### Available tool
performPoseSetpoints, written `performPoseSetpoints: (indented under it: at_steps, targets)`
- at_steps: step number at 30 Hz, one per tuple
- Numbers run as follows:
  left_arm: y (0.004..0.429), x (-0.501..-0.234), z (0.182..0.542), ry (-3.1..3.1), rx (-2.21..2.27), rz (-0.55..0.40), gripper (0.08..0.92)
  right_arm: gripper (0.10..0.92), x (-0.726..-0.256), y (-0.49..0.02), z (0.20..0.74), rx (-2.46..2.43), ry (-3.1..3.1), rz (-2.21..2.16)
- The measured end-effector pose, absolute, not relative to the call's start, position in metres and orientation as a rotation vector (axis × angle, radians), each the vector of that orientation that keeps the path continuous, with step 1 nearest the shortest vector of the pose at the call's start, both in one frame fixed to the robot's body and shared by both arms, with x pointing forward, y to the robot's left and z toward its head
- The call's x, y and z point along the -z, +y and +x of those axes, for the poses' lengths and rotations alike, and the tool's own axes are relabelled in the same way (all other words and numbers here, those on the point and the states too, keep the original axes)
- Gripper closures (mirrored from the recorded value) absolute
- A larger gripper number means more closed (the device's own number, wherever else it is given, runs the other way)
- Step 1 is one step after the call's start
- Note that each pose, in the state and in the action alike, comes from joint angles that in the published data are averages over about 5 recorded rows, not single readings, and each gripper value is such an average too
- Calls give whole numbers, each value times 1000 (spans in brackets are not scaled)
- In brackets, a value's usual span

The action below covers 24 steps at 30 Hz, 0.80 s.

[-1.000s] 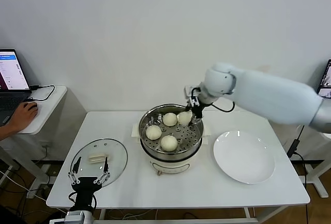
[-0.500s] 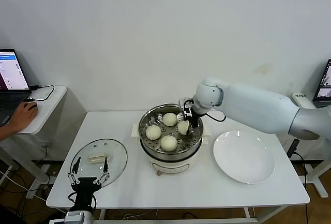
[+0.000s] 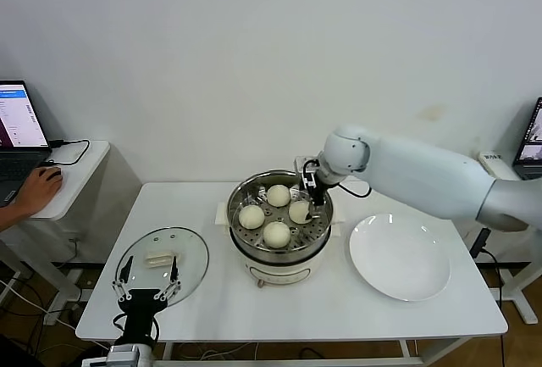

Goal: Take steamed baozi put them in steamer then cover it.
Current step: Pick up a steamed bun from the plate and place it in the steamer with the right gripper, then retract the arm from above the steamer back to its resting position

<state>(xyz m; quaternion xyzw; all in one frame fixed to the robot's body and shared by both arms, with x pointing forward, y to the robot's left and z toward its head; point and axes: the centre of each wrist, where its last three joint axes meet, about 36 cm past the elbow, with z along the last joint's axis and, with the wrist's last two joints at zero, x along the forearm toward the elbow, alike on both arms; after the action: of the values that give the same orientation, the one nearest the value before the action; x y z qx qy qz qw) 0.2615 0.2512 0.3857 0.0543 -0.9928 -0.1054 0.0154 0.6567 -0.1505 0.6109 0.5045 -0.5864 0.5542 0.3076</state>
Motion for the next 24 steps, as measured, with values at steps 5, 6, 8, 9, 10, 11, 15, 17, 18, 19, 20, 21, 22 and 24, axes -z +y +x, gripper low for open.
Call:
performPoseSetpoints:
  at_steps: [5,6,8,9,10,11,15,17,18,19,20,21,22,24]
  targets:
    - [251,-385,262,-3093,324,156,177,200,-624,-170,642,-1471,-1632,1329]
    - [251,-384,262,-3094,323,154,177,200,-625,-176,638,-1470,-1658,1328]
    - [250,-384,262,-3097,321,150,177,199,-625,-189,628,-1462,-1725,1325]
    - [250,-384,263,-3099,321,148,177,199,-624,-196,622,-1452,-1766,1324]
    - [250,-383,263,-3102,321,146,177,199,-622,-204,616,-1439,-1814,1323]
    - [250,-383,263,-3104,322,143,177,199,-619,-212,609,-1423,-1865,1322]
    - [248,-380,262,-3117,337,131,177,200,-601,-242,580,-1328,-2102,1315]
    - [247,-379,262,-3130,349,129,177,200,-589,-255,564,-1270,-2228,1306]
    - [246,-378,262,-3136,354,129,177,200,-583,-261,556,-1241,-2293,1297]
    - [245,-377,262,-3142,360,131,177,200,-578,-266,549,-1213,-2357,1285]
    - [245,-376,262,-3147,367,133,177,199,-573,-272,542,-1187,-2422,1270]
    - [244,-375,263,-3152,373,136,177,199,-568,-276,536,-1161,-2487,1254]
    - [243,-374,263,-3157,381,141,177,199,-563,-281,530,-1136,-2548,1237]
    - [242,-372,263,-3163,402,151,177,199,-551,-287,519,-1081,-2670,1203]
